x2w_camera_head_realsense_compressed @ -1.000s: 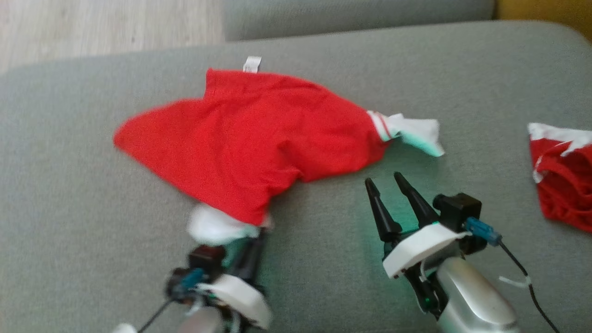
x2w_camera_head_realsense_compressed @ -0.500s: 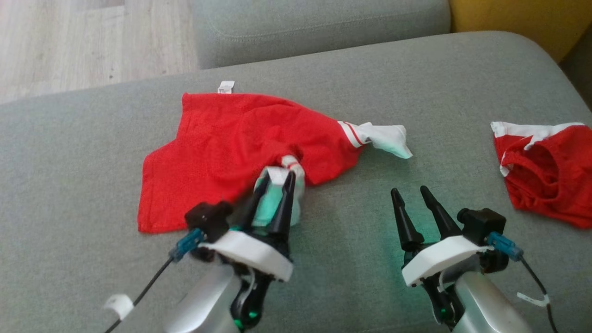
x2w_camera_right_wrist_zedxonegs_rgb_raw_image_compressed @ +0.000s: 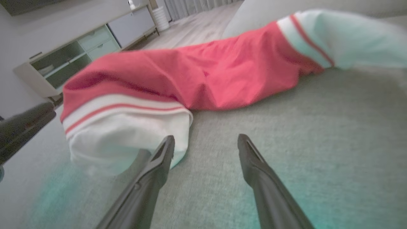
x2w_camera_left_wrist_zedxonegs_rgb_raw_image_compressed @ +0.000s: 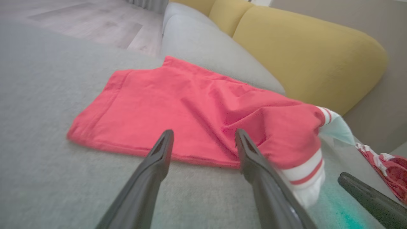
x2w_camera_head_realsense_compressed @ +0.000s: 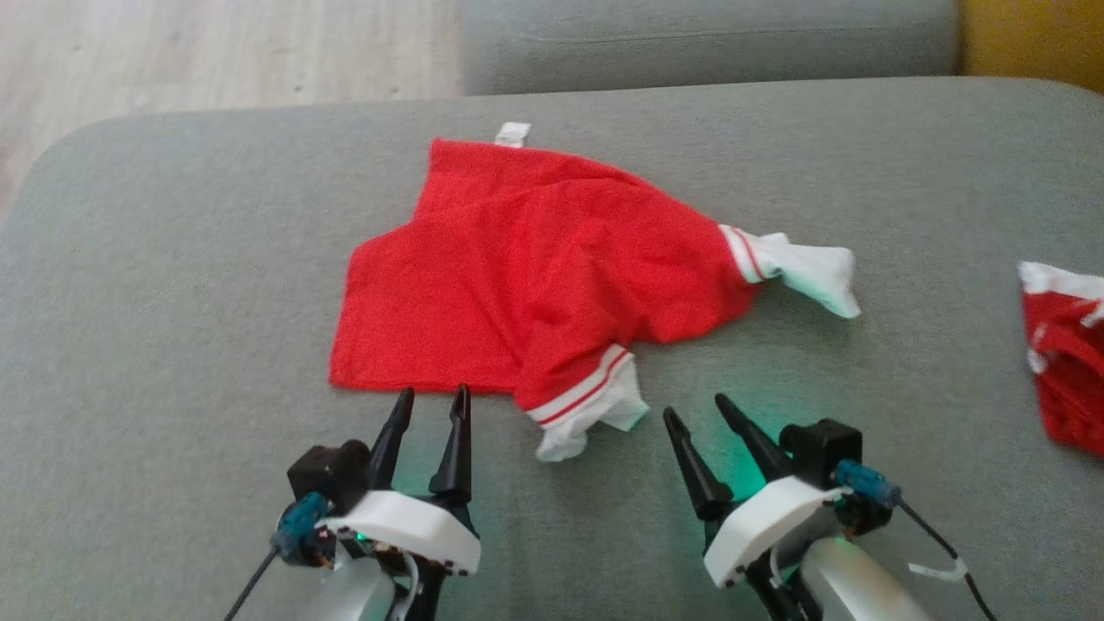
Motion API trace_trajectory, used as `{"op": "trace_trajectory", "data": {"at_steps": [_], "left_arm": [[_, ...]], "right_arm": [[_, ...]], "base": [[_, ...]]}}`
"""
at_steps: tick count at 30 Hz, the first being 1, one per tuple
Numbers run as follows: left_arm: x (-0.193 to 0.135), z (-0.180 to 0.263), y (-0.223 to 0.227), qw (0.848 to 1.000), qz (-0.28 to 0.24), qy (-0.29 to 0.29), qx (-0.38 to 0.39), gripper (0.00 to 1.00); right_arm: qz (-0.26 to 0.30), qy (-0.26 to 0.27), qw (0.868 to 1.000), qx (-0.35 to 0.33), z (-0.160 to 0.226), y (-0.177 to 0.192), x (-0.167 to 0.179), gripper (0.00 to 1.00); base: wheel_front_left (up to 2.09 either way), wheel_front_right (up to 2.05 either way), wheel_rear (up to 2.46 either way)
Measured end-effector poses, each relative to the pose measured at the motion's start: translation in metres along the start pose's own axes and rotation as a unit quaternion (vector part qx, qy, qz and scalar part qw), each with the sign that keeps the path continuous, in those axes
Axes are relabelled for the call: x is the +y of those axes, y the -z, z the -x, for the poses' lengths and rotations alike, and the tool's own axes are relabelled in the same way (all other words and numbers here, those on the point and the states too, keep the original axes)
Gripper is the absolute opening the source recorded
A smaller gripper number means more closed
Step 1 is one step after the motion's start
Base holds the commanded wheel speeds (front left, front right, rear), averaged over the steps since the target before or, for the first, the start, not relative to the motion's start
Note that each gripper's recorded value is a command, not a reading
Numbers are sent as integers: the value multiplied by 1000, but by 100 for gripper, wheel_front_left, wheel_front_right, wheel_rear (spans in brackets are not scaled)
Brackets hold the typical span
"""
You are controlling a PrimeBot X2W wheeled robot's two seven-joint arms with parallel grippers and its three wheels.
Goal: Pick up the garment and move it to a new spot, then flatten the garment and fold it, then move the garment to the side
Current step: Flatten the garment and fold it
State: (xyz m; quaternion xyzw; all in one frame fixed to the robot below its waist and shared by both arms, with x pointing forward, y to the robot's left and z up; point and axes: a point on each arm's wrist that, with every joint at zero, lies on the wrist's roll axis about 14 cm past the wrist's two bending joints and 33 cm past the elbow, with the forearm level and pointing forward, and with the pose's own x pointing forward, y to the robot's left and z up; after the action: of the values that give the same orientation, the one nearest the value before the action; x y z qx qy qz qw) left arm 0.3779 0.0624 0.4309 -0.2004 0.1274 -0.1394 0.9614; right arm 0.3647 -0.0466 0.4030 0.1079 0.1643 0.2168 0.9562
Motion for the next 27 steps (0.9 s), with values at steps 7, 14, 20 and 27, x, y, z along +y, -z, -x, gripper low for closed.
{"op": "trace_trajectory", "data": {"at_steps": [7, 14, 20, 27], "left_arm": [[24, 16, -3, 999, 5, -36, -11, 100], [43, 25, -3, 998, 7, -67, -15, 100], [54, 26, -6, 996, 7, -86, -21, 100], [30, 24, 12, 999, 2, -49, 3, 100]], "right_arm": [[13, -41, 998, 50, -19, 22, 20, 100], [39, -65, 993, 92, -40, 37, 27, 0], [17, -20, 997, 76, -45, 23, 2, 0], [28, 107, 994, 13, 10, -10, -94, 0]], "base": [[0, 0, 0], [0, 0, 0], [0, 0, 0], [0, 0, 0]]}}
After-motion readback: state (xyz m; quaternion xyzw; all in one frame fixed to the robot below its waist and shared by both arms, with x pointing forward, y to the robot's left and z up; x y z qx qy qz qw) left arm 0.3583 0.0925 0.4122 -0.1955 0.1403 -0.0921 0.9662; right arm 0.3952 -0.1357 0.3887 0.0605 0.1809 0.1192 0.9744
